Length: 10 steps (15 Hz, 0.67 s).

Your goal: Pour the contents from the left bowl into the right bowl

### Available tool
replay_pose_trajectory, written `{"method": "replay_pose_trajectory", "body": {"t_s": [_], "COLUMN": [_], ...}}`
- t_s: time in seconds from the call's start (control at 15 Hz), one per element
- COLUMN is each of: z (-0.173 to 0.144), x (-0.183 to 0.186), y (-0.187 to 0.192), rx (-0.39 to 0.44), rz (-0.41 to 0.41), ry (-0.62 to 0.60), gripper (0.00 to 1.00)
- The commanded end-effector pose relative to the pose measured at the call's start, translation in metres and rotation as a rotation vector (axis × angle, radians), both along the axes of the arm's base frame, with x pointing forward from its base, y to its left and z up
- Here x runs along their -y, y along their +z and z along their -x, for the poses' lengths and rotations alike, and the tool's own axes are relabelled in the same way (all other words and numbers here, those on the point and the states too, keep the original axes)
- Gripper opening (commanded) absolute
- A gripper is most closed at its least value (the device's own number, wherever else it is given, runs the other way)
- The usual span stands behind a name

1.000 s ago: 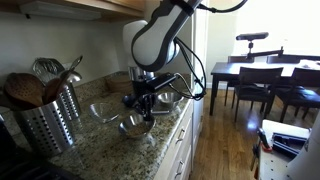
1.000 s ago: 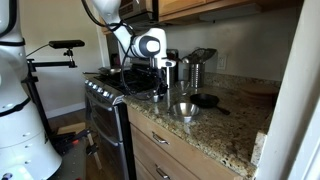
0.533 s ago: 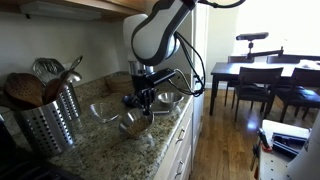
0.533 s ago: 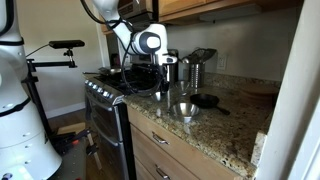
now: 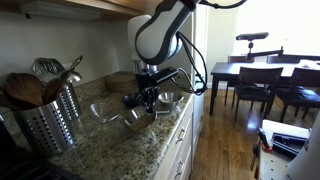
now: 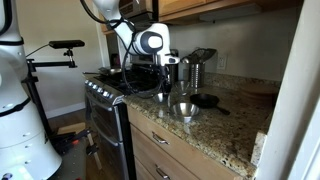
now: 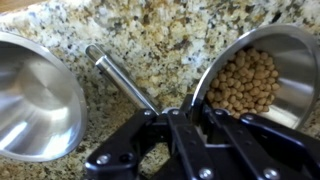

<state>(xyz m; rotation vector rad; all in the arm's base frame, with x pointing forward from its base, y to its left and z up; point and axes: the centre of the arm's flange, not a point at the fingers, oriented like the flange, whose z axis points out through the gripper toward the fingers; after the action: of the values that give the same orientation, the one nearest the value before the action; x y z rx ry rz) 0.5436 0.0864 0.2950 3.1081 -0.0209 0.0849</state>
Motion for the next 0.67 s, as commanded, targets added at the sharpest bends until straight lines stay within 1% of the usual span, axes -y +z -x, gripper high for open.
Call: {"method": "replay_pose_trajectory", "body": {"t_s": [0.0,0.33,0.6], "z": [0.017,0.025,0.027], "x": [0.014,0.036,0.056], "y": [0.012,0.021,0.021], "rx": [0.004,0.018,0.016], "rz": [-0.003,0.006,0.004], "ry": [-0.024,-0.07,-0.11], "gripper": [0.08,0.09,0.08]}}
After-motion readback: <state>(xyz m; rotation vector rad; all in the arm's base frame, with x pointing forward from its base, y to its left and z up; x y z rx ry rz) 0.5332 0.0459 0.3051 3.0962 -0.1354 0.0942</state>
